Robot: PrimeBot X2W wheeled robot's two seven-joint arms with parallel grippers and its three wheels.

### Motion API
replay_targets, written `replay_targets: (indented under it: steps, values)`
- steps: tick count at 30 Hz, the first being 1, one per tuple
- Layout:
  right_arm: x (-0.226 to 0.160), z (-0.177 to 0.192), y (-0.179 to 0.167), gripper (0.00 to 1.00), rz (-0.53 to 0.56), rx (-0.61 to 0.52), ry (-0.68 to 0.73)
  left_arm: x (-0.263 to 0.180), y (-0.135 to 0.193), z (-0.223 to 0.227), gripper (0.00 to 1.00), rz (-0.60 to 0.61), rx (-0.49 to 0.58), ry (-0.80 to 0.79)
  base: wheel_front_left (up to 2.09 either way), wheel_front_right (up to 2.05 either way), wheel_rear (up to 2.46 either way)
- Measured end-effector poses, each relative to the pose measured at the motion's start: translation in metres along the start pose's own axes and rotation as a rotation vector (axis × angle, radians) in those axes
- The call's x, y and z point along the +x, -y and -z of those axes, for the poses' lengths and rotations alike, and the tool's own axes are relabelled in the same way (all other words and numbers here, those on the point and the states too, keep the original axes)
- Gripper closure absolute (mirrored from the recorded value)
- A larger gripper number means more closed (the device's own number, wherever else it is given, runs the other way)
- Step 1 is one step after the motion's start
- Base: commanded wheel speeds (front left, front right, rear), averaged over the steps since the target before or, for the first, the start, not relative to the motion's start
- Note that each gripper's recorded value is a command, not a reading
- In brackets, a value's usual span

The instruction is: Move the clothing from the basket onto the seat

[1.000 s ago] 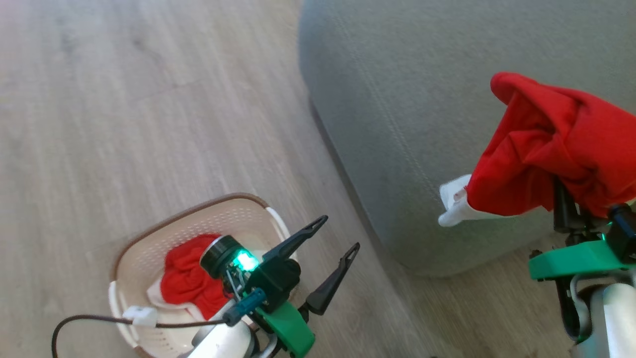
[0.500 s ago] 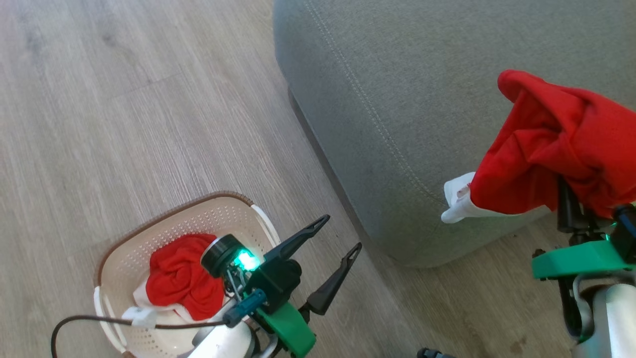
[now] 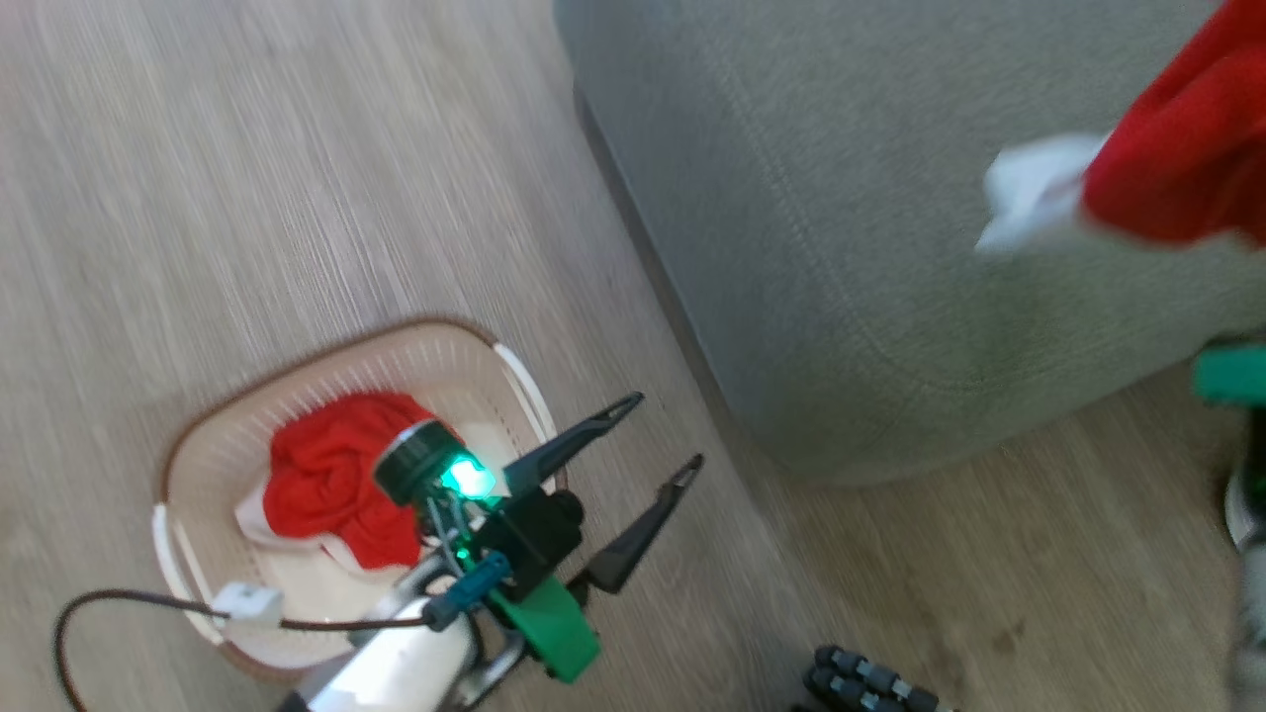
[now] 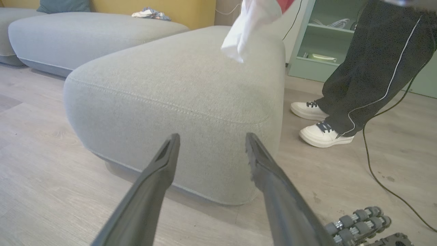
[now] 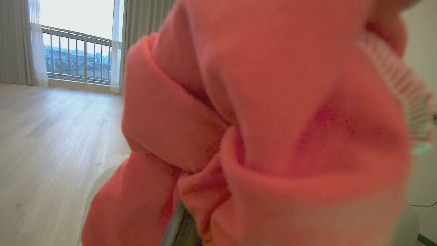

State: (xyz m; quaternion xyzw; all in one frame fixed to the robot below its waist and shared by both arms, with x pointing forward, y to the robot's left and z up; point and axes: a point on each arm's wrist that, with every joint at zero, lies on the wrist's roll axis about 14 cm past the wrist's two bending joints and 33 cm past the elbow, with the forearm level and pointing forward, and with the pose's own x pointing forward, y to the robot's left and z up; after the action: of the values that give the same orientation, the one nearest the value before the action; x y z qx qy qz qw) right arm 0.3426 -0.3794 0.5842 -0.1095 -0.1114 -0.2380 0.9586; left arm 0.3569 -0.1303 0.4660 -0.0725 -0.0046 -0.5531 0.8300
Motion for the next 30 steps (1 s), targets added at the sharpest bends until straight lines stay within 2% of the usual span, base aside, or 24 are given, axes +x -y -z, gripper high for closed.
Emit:
replay_targets:
  steps: [5,11,15,20,30]
  values:
    - [0.044,-0.013,0.016,1.0,0.045,-0.034,0.072,-0.007,-0.017,0.028,0.0,0.021,-0.005,-0.044,0.0,0.0,0.0]
    - [0.097,-0.001,0.018,1.0,0.067,-0.048,0.088,-0.009,-0.041,0.056,0.0,0.031,-0.025,-0.061,0.0,0.0,0.0]
    - [0.126,0.025,0.018,1.0,0.078,-0.046,0.045,-0.015,-0.054,0.08,0.0,0.027,-0.049,-0.092,0.0,0.0,0.0]
    - [0.161,0.077,0.012,1.0,0.079,-0.062,-0.07,-0.032,-0.063,0.11,0.0,0.01,-0.071,-0.149,0.0,0.0,0.0]
    - [0.18,0.16,-0.02,1.0,0.042,-0.061,-0.286,-0.046,-0.077,0.124,0.0,-0.042,-0.093,-0.175,0.0,0.0,0.0]
